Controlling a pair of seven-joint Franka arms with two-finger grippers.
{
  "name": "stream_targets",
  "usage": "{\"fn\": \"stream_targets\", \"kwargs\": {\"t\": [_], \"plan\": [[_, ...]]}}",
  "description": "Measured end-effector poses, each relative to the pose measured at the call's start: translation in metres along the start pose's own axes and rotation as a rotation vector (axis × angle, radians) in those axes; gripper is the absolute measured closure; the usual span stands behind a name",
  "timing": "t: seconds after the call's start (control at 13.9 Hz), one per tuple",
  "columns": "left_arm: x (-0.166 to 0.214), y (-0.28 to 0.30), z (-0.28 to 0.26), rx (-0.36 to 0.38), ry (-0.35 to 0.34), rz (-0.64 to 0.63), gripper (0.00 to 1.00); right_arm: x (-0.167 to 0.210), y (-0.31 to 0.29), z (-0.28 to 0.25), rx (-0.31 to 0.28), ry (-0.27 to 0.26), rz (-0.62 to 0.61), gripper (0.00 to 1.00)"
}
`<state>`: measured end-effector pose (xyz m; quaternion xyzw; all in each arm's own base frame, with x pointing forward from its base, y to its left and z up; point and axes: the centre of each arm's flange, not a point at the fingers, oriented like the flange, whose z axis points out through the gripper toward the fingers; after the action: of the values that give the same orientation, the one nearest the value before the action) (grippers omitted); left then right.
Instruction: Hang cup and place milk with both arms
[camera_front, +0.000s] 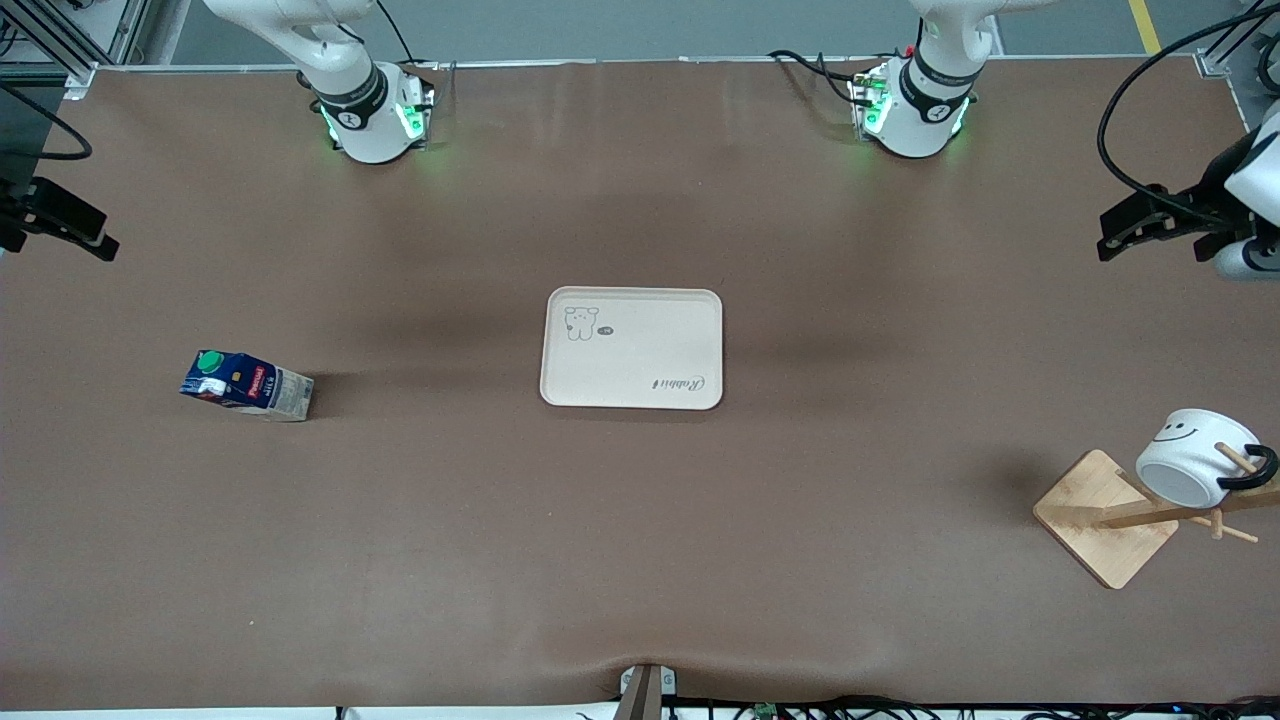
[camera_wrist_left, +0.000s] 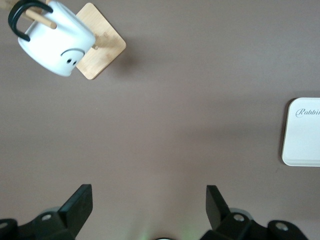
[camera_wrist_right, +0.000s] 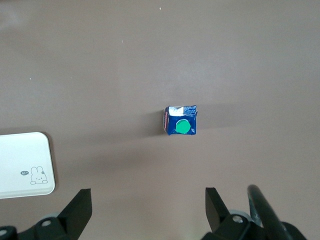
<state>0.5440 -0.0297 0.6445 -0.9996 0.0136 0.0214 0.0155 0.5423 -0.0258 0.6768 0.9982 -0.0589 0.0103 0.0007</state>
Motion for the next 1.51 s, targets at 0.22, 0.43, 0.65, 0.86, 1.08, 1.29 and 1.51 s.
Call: {"fn": "stream_targets", "kwargs": {"t": [0.22,0.43,0.65,0.86,1.08,1.29,1.51], "plan": [[-0.013,0.006,-0.006,0.002,0.0,-0.046,0.0,0.0,0.004,-0.007,0.002,0.013,0.007,0.0],[-0.015,0.007,-0.009,0.002,0.005,-0.085,0.0,-0.003,0.004,-0.005,0.0,-0.013,0.009,0.0],[-0.015,0.006,-0.009,0.002,0.009,-0.089,0.0,-0.005,0.003,0.004,0.0,-0.056,0.005,0.0],[-0.014,0.005,-0.015,0.0,0.026,-0.091,0.0,-0.004,0.004,0.011,-0.001,-0.071,0.007,0.0],[-0.015,0.003,-0.021,-0.001,0.039,-0.095,0.0,-0.003,0.003,0.011,0.0,-0.067,0.007,0.0],[-0.014,0.0,-0.021,-0.001,0.039,-0.1,0.0,-0.003,0.004,0.007,0.001,-0.058,0.008,0.0],[-0.014,-0.001,-0.021,-0.001,0.036,-0.102,0.0,-0.003,0.004,0.007,0.001,-0.057,0.008,0.0]]}}
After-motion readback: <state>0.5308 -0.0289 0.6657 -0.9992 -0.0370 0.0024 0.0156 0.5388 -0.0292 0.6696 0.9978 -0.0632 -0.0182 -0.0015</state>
